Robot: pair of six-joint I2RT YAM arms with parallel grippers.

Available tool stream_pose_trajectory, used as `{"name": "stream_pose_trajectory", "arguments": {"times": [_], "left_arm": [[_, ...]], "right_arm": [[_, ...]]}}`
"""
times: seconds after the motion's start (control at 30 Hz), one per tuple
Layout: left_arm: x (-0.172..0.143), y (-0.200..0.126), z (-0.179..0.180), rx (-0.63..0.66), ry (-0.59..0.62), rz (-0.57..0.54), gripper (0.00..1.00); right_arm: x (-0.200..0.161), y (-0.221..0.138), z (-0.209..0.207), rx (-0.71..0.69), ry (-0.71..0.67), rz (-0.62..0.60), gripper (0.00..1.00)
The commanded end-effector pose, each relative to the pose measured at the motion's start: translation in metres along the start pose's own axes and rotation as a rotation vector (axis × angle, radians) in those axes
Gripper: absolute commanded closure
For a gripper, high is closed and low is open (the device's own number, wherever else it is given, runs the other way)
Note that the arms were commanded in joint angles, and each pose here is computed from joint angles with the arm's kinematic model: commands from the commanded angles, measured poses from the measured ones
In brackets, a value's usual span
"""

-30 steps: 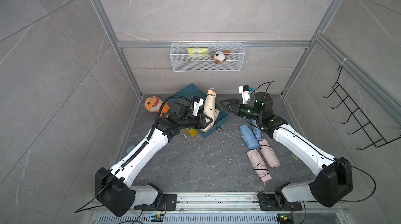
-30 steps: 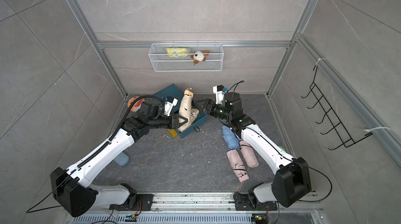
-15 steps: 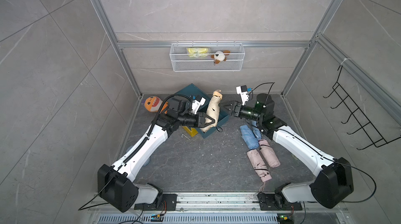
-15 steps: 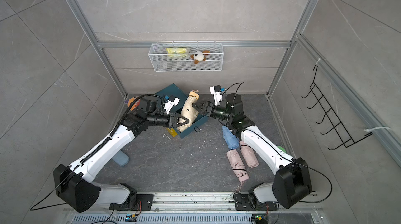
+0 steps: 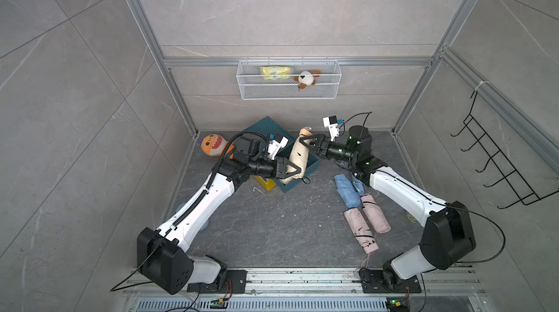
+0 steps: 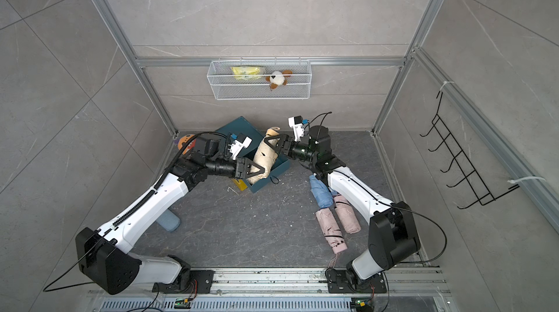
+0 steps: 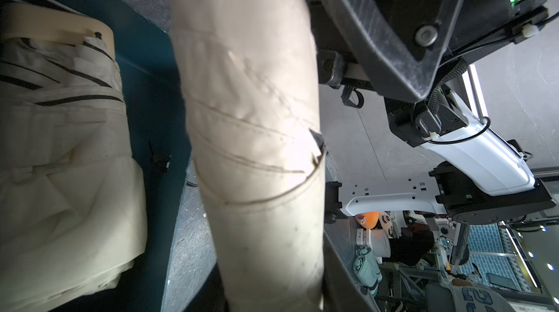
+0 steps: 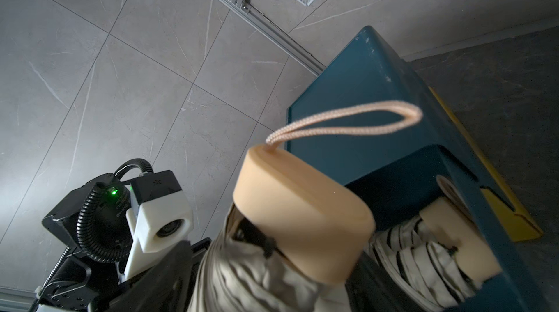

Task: Place the umbrella in the drawer by color
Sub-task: Place the umbrella in the drawer.

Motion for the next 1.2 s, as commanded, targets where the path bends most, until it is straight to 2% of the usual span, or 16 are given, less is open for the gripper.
{"name": "stream_pose_trajectory", "arguments": {"times": [0.0, 0.3, 0.47, 0.6, 0.67, 0.77, 0.83, 1.0, 1.17], "left_arm": [[0.01, -0.009, -0.026, -0.105, 0.098, -0.015, 0.74], [0.01, -0.008, -0.027, -0.114, 0.097, -0.011, 0.74], [0.009, -0.009, -0.028, -0.117, 0.097, -0.013, 0.74], [0.009, -0.01, -0.028, -0.117, 0.097, -0.016, 0.71], [0.009, -0.011, -0.029, -0.112, 0.097, -0.022, 0.63], [0.009, -0.014, -0.028, -0.091, 0.092, -0.04, 0.36], [0.009, -0.017, -0.027, -0.072, 0.088, -0.057, 0.23], [0.007, -0.04, -0.026, 0.014, 0.075, -0.164, 0.15], [-0.003, -0.072, -0.029, 0.21, 0.087, -0.319, 0.09]], "right_arm": [[0.01, 0.004, 0.004, 0.043, -0.006, -0.019, 0.22], [0.001, 0.009, -0.002, 0.081, 0.038, 0.005, 0.32], [-0.003, 0.009, -0.004, 0.089, 0.046, 0.014, 0.44], [-0.004, 0.009, -0.004, 0.096, 0.051, 0.019, 0.58], [-0.004, 0.009, -0.003, 0.099, 0.051, 0.017, 0.62], [-0.002, 0.008, -0.002, 0.092, 0.05, -0.004, 0.64], [-0.001, 0.006, -0.002, 0.085, 0.049, -0.029, 0.65], [0.005, 0.002, 0.001, 0.065, 0.062, -0.121, 0.65], [0.015, 0.001, 0.007, 0.031, 0.075, -0.23, 0.65]]}}
Point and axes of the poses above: each gripper's point midway between its finger pads, its own y axis out along the fingers, its own z axis along the line the jaws close on, x = y × z, the point moved 10 cm from there along -y, back along the fingers, and after that the axes turned 10 degrees about -y, right-handed, at the moved point
